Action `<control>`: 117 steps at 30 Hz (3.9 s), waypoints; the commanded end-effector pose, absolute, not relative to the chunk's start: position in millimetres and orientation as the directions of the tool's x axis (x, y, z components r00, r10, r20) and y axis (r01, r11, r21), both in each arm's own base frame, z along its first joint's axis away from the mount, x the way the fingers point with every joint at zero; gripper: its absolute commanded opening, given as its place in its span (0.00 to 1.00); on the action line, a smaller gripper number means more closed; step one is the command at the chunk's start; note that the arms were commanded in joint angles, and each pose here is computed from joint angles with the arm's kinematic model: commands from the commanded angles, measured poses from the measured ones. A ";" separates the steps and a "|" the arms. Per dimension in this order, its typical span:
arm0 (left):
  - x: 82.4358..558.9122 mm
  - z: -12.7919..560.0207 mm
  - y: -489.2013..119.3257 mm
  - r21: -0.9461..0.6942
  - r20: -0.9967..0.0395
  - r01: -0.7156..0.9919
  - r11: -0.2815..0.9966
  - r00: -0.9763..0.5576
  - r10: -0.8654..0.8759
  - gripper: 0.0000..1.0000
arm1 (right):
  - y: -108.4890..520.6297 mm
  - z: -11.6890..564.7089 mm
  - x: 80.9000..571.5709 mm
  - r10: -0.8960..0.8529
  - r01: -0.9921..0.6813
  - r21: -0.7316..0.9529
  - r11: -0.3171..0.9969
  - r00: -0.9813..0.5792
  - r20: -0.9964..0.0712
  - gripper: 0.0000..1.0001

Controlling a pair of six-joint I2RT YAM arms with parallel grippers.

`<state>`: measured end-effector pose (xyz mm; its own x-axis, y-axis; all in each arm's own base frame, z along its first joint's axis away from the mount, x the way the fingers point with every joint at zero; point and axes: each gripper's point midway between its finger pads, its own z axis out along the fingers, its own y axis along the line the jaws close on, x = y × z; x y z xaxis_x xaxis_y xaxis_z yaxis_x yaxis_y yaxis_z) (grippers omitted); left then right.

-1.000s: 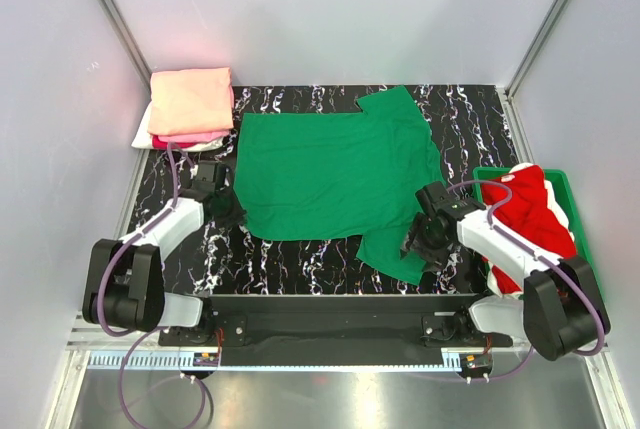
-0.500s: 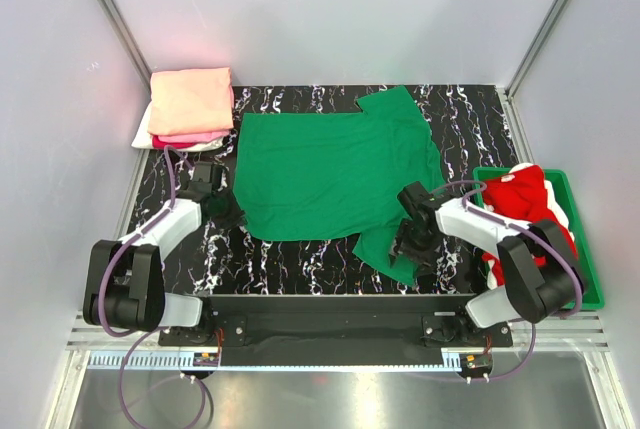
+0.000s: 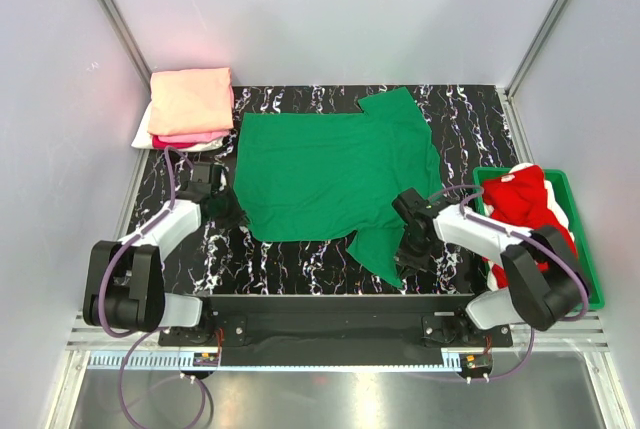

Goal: Fold and stack the t-shirts
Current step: Fold the tshirt

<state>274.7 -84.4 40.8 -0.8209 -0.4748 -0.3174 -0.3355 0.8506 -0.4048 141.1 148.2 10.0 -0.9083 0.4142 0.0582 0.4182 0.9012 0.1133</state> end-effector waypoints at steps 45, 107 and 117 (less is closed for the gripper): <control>318.6 82.6 -76.9 -0.332 -0.116 -0.272 0.903 -0.938 -0.326 0.00 | 103.6 188.3 412.7 0.393 0.318 0.232 0.919 -0.771 -0.501 0.00; 342.5 16.6 -46.0 -0.412 -0.251 -0.470 0.781 -0.765 -0.593 0.51 | 8.2 15.4 361.8 0.679 0.610 0.333 0.719 -0.718 -0.152 0.62; 353.1 28.6 -50.6 -0.449 -0.255 -0.444 0.776 -0.769 -0.587 0.00 | 4.9 4.8 371.4 0.694 0.620 0.350 0.702 -0.706 -0.141 0.00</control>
